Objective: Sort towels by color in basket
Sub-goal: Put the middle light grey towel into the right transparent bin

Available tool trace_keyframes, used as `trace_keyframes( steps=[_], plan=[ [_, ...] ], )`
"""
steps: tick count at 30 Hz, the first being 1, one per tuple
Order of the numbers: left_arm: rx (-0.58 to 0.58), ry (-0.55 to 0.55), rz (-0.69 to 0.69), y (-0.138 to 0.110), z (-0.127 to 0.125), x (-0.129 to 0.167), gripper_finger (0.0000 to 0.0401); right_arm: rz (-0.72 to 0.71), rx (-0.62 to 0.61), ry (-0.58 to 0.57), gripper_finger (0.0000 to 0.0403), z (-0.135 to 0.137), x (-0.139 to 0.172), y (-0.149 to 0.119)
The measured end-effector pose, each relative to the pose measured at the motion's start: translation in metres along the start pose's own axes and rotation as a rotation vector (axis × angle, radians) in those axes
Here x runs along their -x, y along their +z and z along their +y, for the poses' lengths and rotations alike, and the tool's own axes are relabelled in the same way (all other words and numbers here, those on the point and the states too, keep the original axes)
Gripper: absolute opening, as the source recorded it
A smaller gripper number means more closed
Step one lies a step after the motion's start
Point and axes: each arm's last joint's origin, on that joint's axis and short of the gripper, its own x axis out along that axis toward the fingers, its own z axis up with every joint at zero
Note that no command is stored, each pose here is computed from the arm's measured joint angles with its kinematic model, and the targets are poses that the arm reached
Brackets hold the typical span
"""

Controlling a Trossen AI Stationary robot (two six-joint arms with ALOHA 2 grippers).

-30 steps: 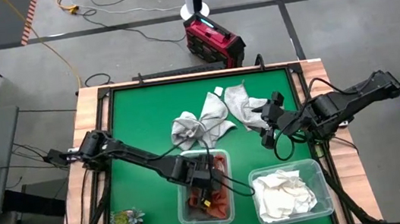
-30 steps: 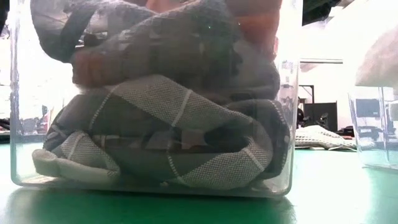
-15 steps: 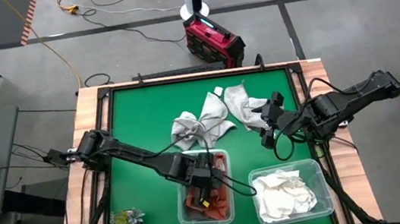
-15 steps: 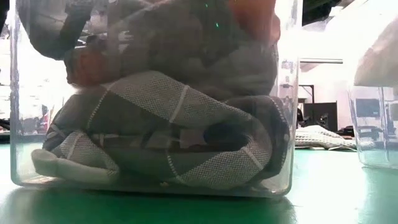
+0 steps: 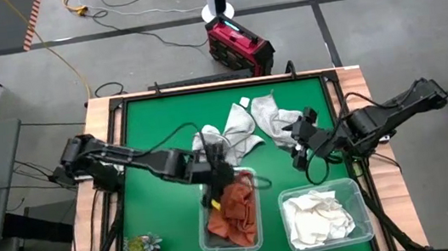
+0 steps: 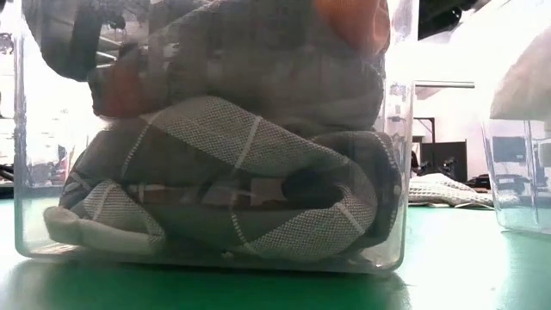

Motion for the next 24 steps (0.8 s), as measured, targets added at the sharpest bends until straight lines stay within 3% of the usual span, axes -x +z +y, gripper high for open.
trace_keyframes(
  steps=[4,9,16,22,24],
  plan=[
    [0.028,0.077,-0.207,-0.004,0.024,0.001,0.0233,0.035,0.075,0.011,0.0306,0.011,-0.011,-0.002],
    [0.083,0.272,-0.468,-0.025,0.07,-0.009,0.0233,0.105,0.198,-0.021,0.0306,0.023,-0.034,-0.008],
    [0.249,0.377,-0.834,-0.041,0.119,0.018,0.0232,0.159,0.178,-0.111,0.0306,0.01,-0.058,-0.006],
    [0.232,0.413,-0.922,-0.039,0.123,0.035,0.0219,0.108,0.111,-0.192,0.0306,-0.021,-0.08,0.006],
    [0.218,0.414,-0.903,-0.04,0.123,0.032,0.0214,0.096,0.1,-0.154,0.0306,-0.034,-0.094,0.008]
  ],
)
